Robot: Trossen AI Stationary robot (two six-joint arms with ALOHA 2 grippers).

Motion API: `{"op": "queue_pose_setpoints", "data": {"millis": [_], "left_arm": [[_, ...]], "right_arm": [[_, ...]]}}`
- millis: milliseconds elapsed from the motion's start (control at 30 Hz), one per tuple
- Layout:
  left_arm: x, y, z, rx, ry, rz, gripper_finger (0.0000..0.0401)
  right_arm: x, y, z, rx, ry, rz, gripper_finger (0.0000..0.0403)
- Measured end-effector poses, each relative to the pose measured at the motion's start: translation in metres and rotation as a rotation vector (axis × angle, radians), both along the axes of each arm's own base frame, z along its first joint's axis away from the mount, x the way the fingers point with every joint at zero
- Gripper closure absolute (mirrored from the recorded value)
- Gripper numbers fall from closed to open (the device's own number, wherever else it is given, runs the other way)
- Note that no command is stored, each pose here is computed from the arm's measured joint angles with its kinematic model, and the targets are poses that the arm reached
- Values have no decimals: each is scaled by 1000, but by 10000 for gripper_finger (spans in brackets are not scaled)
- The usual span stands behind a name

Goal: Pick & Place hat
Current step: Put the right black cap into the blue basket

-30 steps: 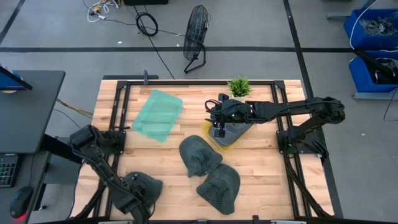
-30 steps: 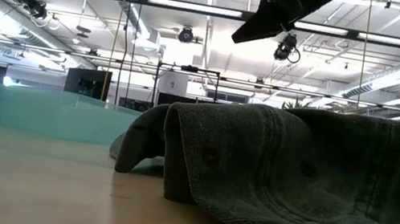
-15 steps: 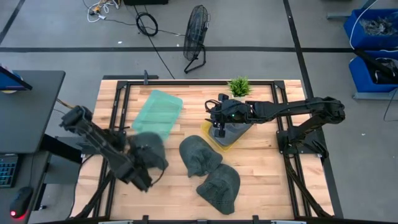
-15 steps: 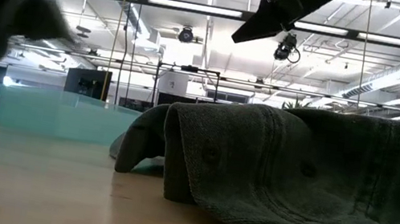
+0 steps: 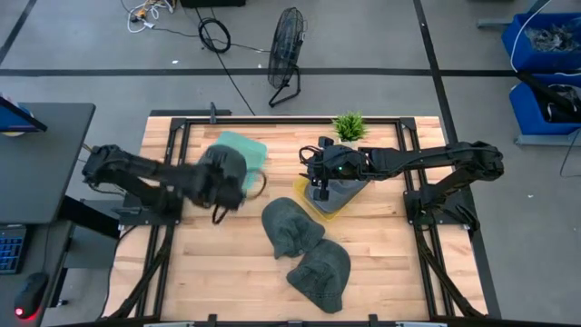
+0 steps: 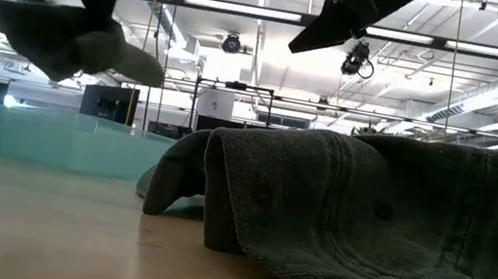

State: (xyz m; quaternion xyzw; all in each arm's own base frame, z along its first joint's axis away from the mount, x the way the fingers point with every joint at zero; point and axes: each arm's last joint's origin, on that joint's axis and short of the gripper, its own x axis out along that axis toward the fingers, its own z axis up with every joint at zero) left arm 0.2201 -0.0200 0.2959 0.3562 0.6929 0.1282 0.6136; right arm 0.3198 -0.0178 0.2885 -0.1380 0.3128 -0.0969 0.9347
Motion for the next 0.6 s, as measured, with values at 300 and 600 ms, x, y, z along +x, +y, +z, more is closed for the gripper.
{"op": "queue_pose_setpoints", "data": {"millis": [300,600], "left_arm": [[12,71,-24,-146,69,13,392],[18,95,-79,-133,-24,-78,392]], "right_arm": [[0,0,0,20,-6,-14,243],[0,0,0,48,-16,-35,243]]}}
